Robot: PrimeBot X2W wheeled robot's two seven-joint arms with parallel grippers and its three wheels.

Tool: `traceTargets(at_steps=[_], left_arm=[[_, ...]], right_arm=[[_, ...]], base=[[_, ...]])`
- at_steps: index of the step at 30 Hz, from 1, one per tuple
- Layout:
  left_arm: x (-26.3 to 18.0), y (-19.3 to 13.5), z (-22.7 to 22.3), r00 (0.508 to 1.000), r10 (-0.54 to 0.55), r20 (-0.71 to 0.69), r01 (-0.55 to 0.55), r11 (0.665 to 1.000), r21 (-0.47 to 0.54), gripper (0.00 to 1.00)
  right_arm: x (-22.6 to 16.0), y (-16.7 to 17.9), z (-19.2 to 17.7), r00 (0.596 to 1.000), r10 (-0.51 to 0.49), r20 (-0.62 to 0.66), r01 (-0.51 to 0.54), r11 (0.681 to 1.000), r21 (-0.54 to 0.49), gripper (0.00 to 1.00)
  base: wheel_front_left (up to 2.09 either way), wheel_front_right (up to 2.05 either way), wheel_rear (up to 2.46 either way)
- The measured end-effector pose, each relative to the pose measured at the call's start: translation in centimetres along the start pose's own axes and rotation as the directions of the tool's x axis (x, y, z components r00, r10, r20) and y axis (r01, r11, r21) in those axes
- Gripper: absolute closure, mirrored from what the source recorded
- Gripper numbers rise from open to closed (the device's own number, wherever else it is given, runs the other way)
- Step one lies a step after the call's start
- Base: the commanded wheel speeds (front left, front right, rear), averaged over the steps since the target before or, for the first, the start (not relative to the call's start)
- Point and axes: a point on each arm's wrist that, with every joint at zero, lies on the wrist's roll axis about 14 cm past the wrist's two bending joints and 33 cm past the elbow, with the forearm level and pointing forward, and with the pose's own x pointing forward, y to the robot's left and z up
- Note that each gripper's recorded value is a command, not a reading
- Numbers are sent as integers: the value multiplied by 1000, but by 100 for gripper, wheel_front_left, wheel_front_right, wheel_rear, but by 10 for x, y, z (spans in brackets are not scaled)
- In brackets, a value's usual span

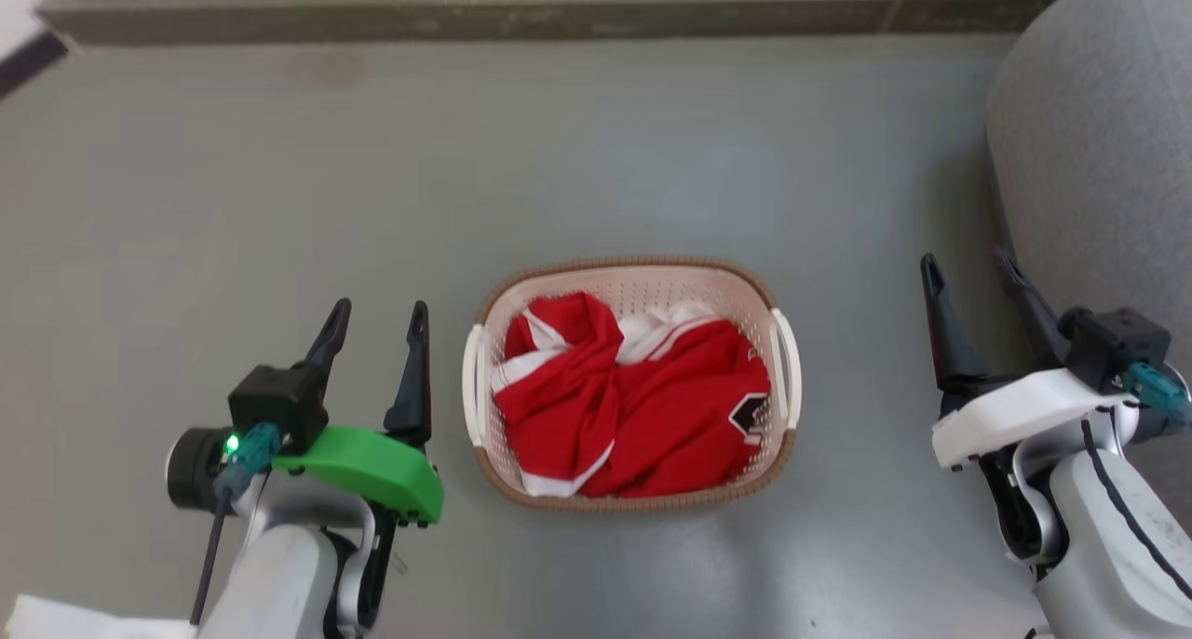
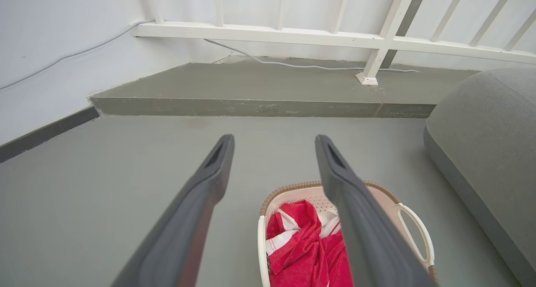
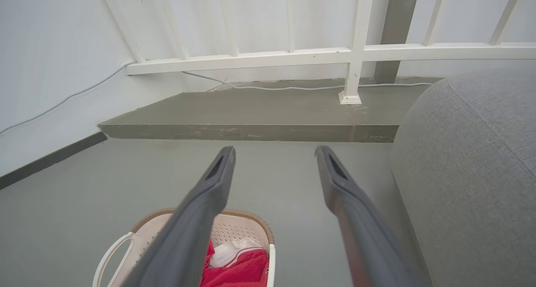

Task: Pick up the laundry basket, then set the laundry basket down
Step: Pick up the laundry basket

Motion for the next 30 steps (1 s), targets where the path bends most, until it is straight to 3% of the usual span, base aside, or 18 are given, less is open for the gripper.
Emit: traceTargets(at_steps=[18, 30], left_arm=[[73, 14, -84, 966, -63, -251, 60, 998, -23, 0], [114, 19, -158, 890, -131, -437, 108, 991, -77, 0]], right_arm=[[56, -1, -77, 978, 45, -203, -39, 999, 29, 0], [97, -1, -136, 936, 88, -342, -87, 996, 18, 0]], base=[[0, 0, 0], [0, 0, 0]])
